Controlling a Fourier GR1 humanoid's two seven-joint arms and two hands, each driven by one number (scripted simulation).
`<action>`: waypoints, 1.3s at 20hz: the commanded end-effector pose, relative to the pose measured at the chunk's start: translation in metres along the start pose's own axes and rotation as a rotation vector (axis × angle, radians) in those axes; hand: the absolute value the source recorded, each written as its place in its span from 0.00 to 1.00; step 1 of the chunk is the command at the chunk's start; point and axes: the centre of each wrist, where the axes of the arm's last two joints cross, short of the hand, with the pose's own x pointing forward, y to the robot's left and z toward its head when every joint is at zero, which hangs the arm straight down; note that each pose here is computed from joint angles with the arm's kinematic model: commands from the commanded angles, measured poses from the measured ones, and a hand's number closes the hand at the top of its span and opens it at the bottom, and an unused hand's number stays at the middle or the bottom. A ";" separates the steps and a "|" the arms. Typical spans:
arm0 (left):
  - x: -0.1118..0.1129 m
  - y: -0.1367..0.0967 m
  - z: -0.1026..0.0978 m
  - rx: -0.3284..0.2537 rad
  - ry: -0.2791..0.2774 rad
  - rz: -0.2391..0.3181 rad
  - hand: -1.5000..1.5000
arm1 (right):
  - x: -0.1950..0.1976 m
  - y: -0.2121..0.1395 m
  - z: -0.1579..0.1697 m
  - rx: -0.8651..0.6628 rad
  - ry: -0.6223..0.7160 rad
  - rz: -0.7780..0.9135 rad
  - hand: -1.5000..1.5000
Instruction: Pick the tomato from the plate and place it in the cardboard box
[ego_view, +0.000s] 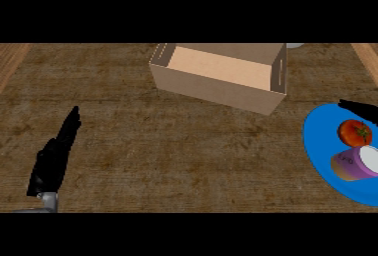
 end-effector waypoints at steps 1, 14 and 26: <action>0.002 -0.007 0.012 -0.001 -0.002 0.020 0.50 | 0.009 0.004 -0.004 0.022 0.019 0.010 0.00; 0.022 -0.003 0.000 -0.012 0.006 0.006 0.50 | -0.004 -0.003 -0.005 -0.194 -0.021 0.109 1.00; 0.022 -0.030 -0.018 -0.111 -0.094 0.010 0.50 | 0.038 -0.073 -0.081 -0.213 -0.083 0.230 1.00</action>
